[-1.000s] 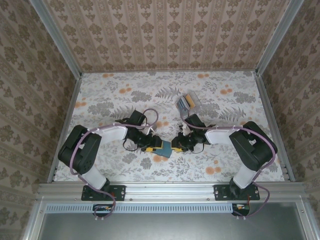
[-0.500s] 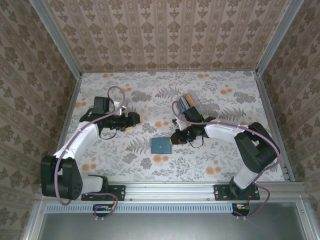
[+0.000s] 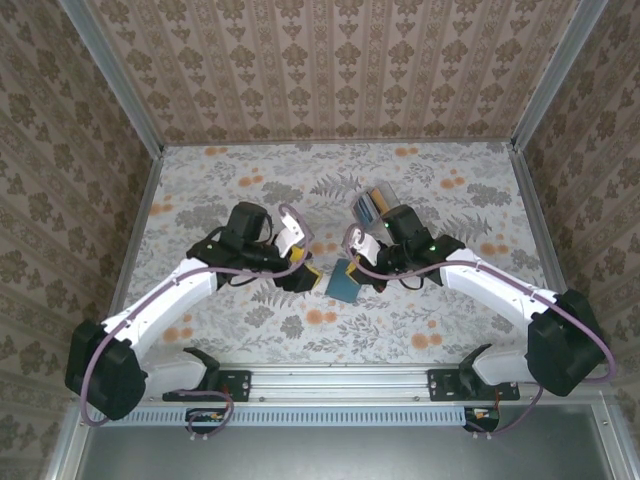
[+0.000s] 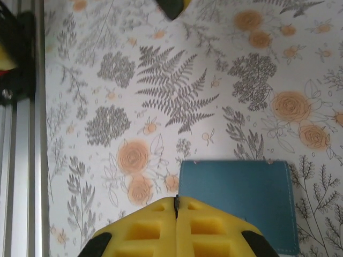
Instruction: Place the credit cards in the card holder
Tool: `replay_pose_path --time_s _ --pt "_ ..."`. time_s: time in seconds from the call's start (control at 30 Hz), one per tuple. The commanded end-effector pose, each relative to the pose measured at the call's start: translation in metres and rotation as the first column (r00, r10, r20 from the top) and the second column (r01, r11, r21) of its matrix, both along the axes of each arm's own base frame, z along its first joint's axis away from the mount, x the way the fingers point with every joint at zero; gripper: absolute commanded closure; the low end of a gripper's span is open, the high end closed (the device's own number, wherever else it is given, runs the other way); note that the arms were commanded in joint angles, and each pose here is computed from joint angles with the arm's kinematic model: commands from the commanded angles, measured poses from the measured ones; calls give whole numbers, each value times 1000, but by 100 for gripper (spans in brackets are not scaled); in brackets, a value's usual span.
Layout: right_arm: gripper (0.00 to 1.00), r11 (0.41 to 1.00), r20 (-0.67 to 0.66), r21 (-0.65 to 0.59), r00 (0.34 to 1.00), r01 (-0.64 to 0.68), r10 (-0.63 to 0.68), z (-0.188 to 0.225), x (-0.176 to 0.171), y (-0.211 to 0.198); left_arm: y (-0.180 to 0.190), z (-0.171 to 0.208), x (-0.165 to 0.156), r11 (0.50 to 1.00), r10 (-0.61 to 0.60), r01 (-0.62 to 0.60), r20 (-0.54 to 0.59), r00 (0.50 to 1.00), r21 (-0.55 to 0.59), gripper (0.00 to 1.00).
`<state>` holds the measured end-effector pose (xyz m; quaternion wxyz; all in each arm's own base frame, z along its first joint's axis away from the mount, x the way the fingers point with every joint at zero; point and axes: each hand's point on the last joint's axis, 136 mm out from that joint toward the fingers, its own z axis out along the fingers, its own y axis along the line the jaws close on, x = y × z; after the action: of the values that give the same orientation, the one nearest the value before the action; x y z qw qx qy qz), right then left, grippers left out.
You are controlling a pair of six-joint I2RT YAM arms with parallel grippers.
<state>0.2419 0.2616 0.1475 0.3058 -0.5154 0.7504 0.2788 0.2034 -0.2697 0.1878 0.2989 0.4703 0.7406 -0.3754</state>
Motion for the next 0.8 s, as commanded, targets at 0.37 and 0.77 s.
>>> replay_pose_path --time_s 0.37,0.77 --pt "47 819 -155 -270 817 506 -555 -65 52 -43 3 -46 34 992 87 -95 99 991 81 24" --pt "47 577 -762 -382 107 721 -638 -100 18 -20 -6 -81 17 986 26 -69 270 962 151 23"
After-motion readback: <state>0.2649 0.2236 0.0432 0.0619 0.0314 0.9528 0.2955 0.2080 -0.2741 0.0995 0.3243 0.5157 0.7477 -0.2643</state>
